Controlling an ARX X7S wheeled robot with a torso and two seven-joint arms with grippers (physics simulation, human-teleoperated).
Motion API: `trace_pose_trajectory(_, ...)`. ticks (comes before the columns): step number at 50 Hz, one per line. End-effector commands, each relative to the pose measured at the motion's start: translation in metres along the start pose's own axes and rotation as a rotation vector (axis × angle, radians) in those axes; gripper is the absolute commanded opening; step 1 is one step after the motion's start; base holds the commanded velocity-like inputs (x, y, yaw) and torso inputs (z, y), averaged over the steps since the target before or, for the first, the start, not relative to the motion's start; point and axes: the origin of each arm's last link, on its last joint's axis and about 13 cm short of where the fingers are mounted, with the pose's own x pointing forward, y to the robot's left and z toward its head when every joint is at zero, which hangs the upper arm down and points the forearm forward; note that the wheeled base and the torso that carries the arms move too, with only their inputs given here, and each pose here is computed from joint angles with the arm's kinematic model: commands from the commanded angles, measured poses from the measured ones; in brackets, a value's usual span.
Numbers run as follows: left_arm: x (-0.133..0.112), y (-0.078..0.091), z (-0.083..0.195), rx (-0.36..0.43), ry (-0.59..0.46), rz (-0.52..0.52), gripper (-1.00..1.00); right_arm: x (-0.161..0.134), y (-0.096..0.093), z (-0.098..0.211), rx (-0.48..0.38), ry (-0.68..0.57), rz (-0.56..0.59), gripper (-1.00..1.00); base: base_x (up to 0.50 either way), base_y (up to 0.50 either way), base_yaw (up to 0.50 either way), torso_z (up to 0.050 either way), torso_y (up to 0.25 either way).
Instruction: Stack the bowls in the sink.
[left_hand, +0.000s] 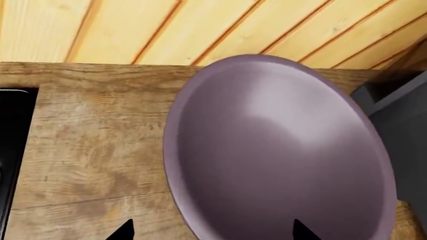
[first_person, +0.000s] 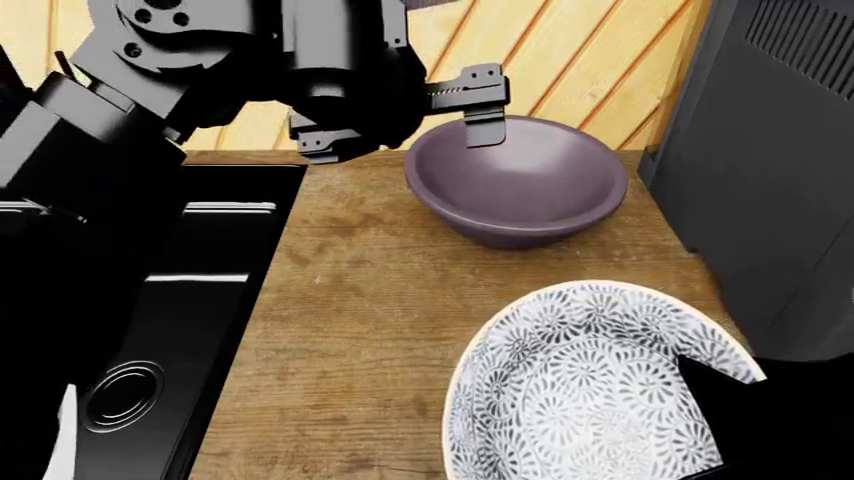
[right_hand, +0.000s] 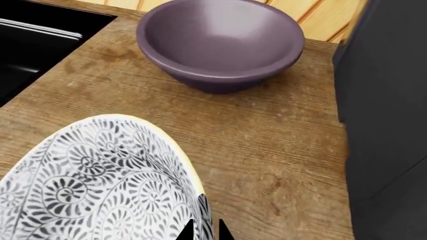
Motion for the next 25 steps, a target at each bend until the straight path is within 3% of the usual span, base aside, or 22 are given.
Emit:
trace_pose_trajectory(1, 0.018, 0.002, 0.000, -0.058, -0.003, 0.010, 1.00, 0.001, -0.001, 0.002, -0.005, -0.043, -0.002, -1.00, 0.00, 0.00, 0.00, 0.000, 0.000)
trace_pose_trajectory(14, 0.032, 0.012, -0.001, -0.131, -0.015, 0.058, 1.00, 0.005, 0.000, 0.001, -0.005, -0.039, 0.006, -1.00, 0.00, 0.00, 0.00, 0.000, 0.001)
trace_pose_trajectory(25, 0.042, 0.018, -0.006, -0.129, -0.009, 0.102, 1.00, 0.005, 0.000, -0.001, -0.002, -0.040, 0.007, -1.00, 0.00, 0.00, 0.00, 0.000, 0.000)
